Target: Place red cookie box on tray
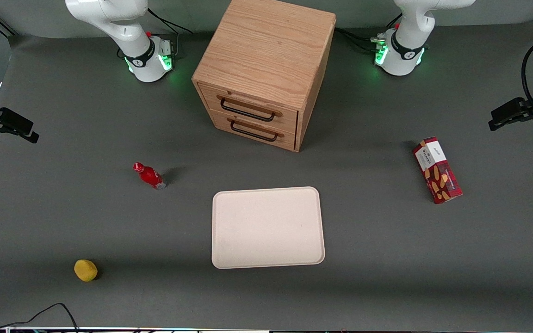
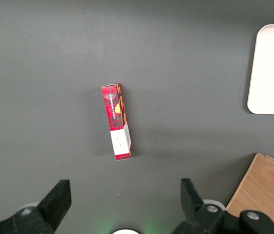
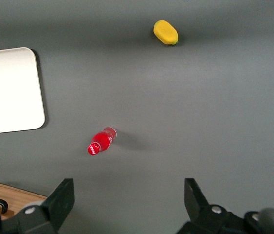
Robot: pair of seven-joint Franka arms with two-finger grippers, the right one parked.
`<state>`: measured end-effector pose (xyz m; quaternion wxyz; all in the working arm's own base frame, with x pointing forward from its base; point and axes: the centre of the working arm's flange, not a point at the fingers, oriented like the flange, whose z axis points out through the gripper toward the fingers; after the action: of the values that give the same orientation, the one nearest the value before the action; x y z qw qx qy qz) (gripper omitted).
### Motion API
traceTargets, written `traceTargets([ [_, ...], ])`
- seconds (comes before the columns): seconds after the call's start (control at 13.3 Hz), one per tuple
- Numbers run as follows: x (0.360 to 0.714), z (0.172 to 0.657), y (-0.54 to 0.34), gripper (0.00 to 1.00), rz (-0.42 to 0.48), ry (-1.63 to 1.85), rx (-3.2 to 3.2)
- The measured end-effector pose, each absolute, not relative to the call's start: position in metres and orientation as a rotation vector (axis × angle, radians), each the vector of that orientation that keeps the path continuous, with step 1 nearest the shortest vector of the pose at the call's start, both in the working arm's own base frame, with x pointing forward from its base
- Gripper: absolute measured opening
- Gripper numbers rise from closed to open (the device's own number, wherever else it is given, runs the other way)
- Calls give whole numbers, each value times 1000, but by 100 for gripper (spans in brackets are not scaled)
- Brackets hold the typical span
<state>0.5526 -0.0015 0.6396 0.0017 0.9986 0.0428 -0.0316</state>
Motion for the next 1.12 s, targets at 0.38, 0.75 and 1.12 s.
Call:
traceTargets([
  [0.38, 555, 634, 3, 100, -135, 145, 3139],
  [0.75, 571, 593, -5, 100, -273, 129, 3135],
  [1.12, 615, 477, -4, 100, -361, 151, 3124],
])
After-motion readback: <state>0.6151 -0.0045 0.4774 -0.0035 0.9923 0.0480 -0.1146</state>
